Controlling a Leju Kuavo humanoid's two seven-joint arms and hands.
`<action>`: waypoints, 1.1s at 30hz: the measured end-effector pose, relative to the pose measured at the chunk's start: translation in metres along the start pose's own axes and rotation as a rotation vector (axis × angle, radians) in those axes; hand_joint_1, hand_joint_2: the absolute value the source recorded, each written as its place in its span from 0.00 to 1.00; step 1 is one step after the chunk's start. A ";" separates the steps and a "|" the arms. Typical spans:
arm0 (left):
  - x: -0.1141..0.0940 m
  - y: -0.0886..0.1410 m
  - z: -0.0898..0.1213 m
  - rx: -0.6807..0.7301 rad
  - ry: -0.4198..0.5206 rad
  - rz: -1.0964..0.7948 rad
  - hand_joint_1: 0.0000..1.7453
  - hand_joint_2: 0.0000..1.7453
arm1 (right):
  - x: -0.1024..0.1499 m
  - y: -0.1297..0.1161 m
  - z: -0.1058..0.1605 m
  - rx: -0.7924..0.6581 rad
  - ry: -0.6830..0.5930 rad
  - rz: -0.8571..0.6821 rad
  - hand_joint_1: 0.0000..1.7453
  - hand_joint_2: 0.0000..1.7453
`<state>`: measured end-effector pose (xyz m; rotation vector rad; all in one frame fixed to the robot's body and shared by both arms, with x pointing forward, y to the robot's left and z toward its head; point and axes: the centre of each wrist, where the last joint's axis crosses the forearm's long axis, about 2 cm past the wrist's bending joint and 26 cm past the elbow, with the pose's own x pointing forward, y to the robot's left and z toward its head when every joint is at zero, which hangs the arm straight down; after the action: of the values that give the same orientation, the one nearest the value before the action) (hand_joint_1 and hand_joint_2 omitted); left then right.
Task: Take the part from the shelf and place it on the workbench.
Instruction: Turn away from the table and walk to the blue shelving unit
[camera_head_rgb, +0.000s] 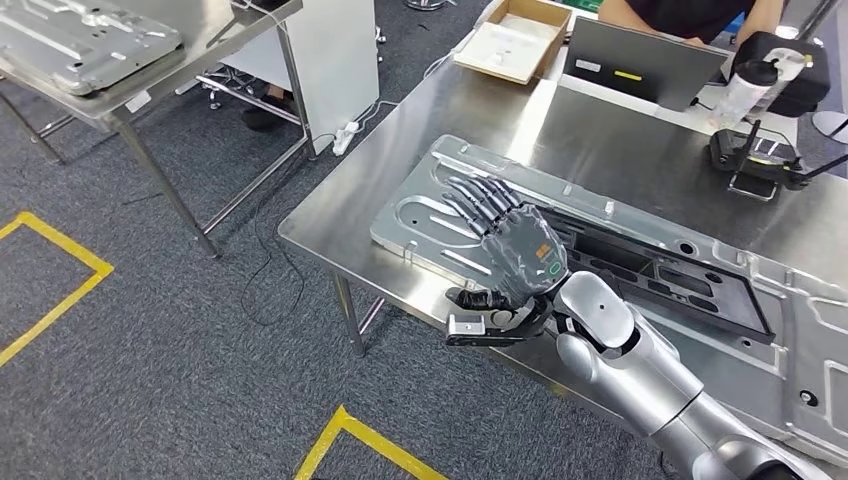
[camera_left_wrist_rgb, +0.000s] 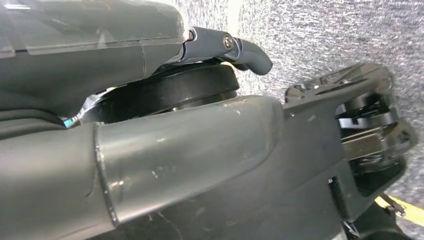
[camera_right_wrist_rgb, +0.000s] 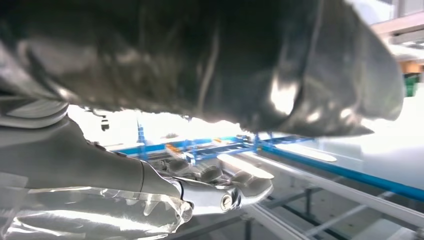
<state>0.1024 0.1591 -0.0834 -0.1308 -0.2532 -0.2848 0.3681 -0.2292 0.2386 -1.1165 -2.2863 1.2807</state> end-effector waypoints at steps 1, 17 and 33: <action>0.000 -0.001 0.000 0.002 -0.002 0.001 0.00 0.00 | -0.001 0.000 0.001 0.004 0.002 0.002 0.00 0.00; 0.003 -0.001 0.000 0.003 -0.007 -0.001 0.00 0.00 | -0.003 0.000 0.004 0.019 0.002 0.014 0.00 0.00; -0.002 -0.002 0.000 -0.003 0.005 -0.007 0.00 0.00 | -0.003 0.001 0.005 0.024 0.002 0.014 0.00 0.00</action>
<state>0.1000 0.1582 -0.0838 -0.1324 -0.2482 -0.2924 0.3677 -0.2341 0.2354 -1.1276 -2.2594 1.3085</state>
